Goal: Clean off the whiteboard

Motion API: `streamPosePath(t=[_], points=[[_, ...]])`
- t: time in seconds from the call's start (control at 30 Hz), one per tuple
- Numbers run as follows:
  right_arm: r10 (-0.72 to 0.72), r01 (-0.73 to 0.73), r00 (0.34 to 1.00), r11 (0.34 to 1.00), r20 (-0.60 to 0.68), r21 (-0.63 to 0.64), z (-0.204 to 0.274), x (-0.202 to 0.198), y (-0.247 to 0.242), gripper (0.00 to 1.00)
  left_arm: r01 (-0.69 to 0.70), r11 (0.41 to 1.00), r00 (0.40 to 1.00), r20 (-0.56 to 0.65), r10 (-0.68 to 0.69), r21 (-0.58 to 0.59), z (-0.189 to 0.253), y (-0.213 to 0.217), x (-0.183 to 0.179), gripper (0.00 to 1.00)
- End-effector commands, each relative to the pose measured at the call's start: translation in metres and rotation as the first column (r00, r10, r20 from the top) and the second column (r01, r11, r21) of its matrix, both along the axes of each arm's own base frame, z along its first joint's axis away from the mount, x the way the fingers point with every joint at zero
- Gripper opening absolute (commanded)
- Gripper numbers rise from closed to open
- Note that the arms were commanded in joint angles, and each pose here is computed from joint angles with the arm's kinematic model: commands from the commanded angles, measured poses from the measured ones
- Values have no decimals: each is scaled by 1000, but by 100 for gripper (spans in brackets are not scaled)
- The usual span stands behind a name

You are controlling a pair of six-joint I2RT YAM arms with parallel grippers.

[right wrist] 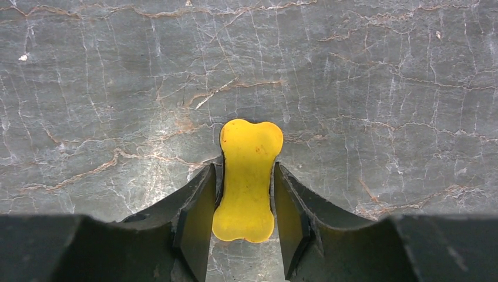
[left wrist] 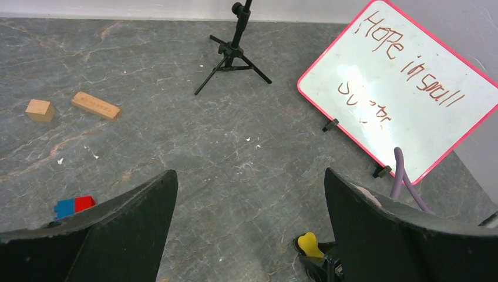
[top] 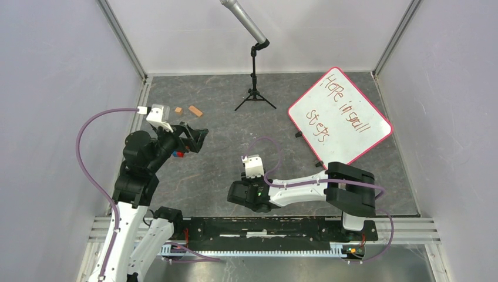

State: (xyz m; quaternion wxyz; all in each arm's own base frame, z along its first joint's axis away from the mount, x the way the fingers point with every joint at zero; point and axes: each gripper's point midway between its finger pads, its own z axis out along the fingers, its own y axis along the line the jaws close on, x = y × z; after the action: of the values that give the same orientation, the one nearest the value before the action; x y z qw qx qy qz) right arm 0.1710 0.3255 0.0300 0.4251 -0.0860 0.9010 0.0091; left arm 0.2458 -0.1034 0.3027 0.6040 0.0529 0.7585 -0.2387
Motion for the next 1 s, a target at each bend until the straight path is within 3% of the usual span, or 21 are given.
streamPosePath(t=[0.0,0.3,0.6,0.67,0.8,0.87,0.97], points=[[-14,13,999,1000,53,24,9,8,7,46,27,1000,999,31,-27,6,6,-3,1,100],[-27,26,999,999,41,18,1,10,1,46,40,999,999,20,-40,5,4,-6,3,100],[-33,34,999,999,43,-7,-3,11,-6,39,49,999,999,13,-49,2,3,-8,3,100],[-32,33,998,999,51,-14,-1,12,-7,35,53,999,999,13,-53,1,3,-8,3,100],[-26,32,995,998,100,-57,16,20,-16,12,21,1000,1000,-12,-21,-10,-1,-5,10,100],[-27,41,989,995,148,-90,34,26,-27,9,-31,999,997,-75,28,-38,-11,-2,20,100],[0,43,971,984,238,-172,61,38,-50,9,25,990,981,-185,-51,-136,-27,-25,29,100]])
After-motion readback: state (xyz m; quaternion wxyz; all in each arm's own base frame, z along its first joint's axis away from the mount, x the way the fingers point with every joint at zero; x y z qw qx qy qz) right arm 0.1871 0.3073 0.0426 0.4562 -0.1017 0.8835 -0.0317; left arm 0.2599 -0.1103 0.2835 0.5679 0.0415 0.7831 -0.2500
